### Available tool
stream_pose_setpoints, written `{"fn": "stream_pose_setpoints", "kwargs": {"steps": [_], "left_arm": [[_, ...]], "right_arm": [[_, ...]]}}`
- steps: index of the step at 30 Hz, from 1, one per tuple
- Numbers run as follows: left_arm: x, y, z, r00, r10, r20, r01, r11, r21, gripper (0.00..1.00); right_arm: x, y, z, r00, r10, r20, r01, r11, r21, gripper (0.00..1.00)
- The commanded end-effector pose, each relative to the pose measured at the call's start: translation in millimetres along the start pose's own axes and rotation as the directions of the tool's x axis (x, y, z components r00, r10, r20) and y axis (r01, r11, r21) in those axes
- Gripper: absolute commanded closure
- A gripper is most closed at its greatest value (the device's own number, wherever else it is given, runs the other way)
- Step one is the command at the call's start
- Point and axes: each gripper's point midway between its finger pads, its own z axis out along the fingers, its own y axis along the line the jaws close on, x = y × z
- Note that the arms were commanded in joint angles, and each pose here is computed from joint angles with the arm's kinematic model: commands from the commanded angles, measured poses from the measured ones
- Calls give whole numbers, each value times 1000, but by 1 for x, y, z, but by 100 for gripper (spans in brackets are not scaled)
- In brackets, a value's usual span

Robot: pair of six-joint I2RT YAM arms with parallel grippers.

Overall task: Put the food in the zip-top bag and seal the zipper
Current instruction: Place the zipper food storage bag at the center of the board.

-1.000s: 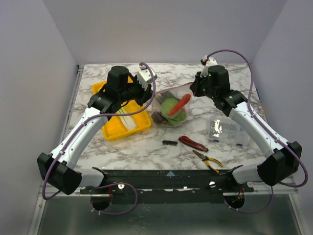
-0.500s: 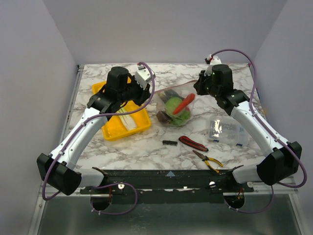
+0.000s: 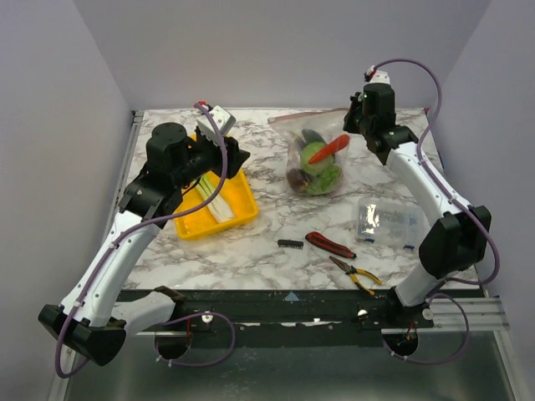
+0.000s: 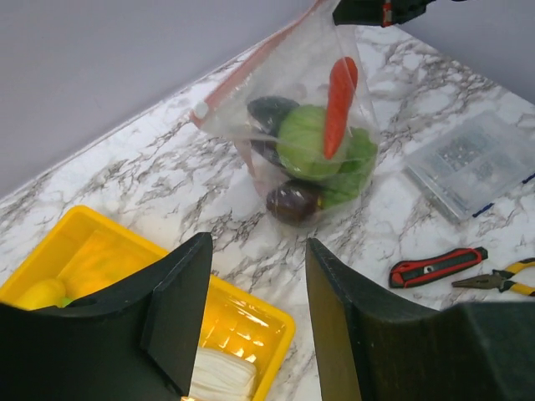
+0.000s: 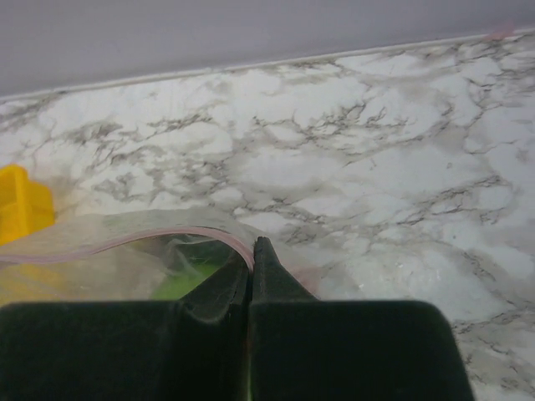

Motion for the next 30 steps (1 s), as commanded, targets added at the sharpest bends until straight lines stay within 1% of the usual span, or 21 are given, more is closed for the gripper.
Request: {"fn": "stream_pose_setpoints", "kwargs": {"steps": [1, 4, 7, 9, 11, 13, 16, 20, 24, 30], "left_arm": [[4, -10, -8, 998, -56, 38, 55, 998, 21, 50], [8, -17, -12, 995, -62, 72, 59, 997, 46, 51], [11, -24, -14, 995, -60, 82, 53, 995, 80, 51], [14, -25, -14, 995, -56, 77, 50, 995, 88, 51], [17, -26, -13, 996, -51, 72, 44, 995, 92, 51], [19, -26, -13, 996, -47, 73, 40, 995, 94, 51], [20, -29, -13, 996, -49, 78, 40, 993, 108, 51], [20, -33, -17, 995, -55, 87, 43, 991, 127, 51], [17, -37, -25, 993, -56, 101, 42, 991, 129, 51], [11, -33, -38, 987, -74, 144, 63, 995, 83, 50]], "right_arm": [[-67, -57, 17, 983, 95, 158, -122, 977, 174, 100], [-88, -78, 27, 978, 92, 188, -132, 968, 213, 100], [-107, -83, 30, 970, 51, 236, -108, 966, 235, 100], [-112, -83, 32, 965, 38, 260, -101, 967, 233, 100], [-105, -84, 37, 963, 43, 265, -105, 968, 227, 100], [-90, -79, 43, 967, 43, 251, -94, 976, 196, 100], [-53, -67, 52, 974, 21, 227, -62, 982, 176, 100], [-10, -43, 54, 978, -5, 211, -25, 990, 142, 100], [38, -15, 47, 989, -14, 149, 2, 997, 82, 100], [88, 26, 37, 998, -39, 48, 40, 999, -23, 98]]}}
